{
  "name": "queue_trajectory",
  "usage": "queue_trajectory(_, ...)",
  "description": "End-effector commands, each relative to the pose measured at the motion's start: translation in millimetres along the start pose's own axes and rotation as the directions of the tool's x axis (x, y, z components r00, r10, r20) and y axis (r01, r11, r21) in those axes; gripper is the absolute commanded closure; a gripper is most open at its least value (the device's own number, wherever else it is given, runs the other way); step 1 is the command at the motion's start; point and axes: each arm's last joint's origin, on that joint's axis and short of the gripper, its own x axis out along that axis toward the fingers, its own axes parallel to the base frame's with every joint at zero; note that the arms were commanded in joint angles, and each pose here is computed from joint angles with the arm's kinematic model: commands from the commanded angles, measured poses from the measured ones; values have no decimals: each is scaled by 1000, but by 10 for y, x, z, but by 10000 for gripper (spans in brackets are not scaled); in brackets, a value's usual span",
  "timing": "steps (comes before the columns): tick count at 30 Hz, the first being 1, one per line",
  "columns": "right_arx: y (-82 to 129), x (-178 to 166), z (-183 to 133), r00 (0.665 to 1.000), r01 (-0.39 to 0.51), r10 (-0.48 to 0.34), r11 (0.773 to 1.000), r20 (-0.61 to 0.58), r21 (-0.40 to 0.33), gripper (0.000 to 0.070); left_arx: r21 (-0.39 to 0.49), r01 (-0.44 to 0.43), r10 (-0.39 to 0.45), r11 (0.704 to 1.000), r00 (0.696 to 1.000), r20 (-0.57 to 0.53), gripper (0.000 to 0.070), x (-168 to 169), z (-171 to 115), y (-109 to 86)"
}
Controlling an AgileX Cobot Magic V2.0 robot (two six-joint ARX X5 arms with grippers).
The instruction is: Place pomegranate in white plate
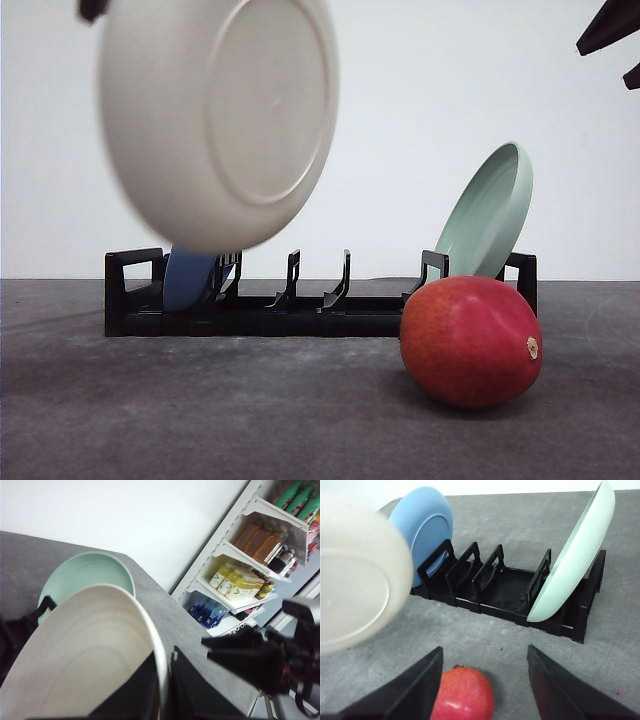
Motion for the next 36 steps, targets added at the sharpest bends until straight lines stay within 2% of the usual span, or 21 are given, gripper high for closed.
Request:
queue_trajectory(1, 22, -17, 50, 1000, -10, 11, 1000, 17, -15, 363, 26, 20, -20, 999, 1000, 14, 690, -44, -80, 17)
queue_trajectory(5, 22, -17, 49, 1000, -10, 10, 1000, 17, -16, 363, 175, 3, 5, 985, 999, -44, 691, -102, -268, 123)
queue_trajectory(8, 19, -15, 49, 1000, -2, 2, 1000, 17, -16, 363, 356, 7, 36, 934, 993, -113, 691, -95, -353, 159)
queue_trajectory(11, 18, -16, 49, 1000, 1, 0, 1000, 18, -16, 363, 537, 52, 55, 842, 982, -182, 691, -67, -443, 173)
queue_trajectory(13, 18, -16, 50, 1000, 1, 0, 1000, 18, -16, 363, 640, 104, 57, 761, 972, -227, 691, -37, -505, 182)
queue_trajectory(16, 18, -16, 48, 1000, 1, -1, 1000, 17, -15, 363, 728, 190, 59, 659, 951, -302, 690, 30, -624, 199)
queue_trajectory(18, 18, -16, 49, 1000, 2, -2, 1000, 18, -15, 363, 751, 231, 73, 619, 935, -348, 690, 81, -714, 218)
queue_trajectory(21, 17, -16, 49, 1000, 3, -3, 1000, 18, -15, 363, 766, 283, 91, 577, 910, -405, 690, 151, -838, 251)
queue_trajectory(30, 17, -16, 49, 1000, 4, -3, 1000, 18, -17, 363, 778, 398, 163, 487, 833, -528, 690, 281, -1180, 309)
queue_trajectory(32, 17, -16, 49, 1000, 4, -3, 1000, 18, -17, 363, 772, 425, 166, 472, 817, -552, 690, 294, -1243, 309)
queue_trajectory(36, 18, -16, 49, 1000, 3, -3, 1000, 18, -17, 363, 752, 464, 170, 468, 788, -592, 688, 310, -1351, 304)
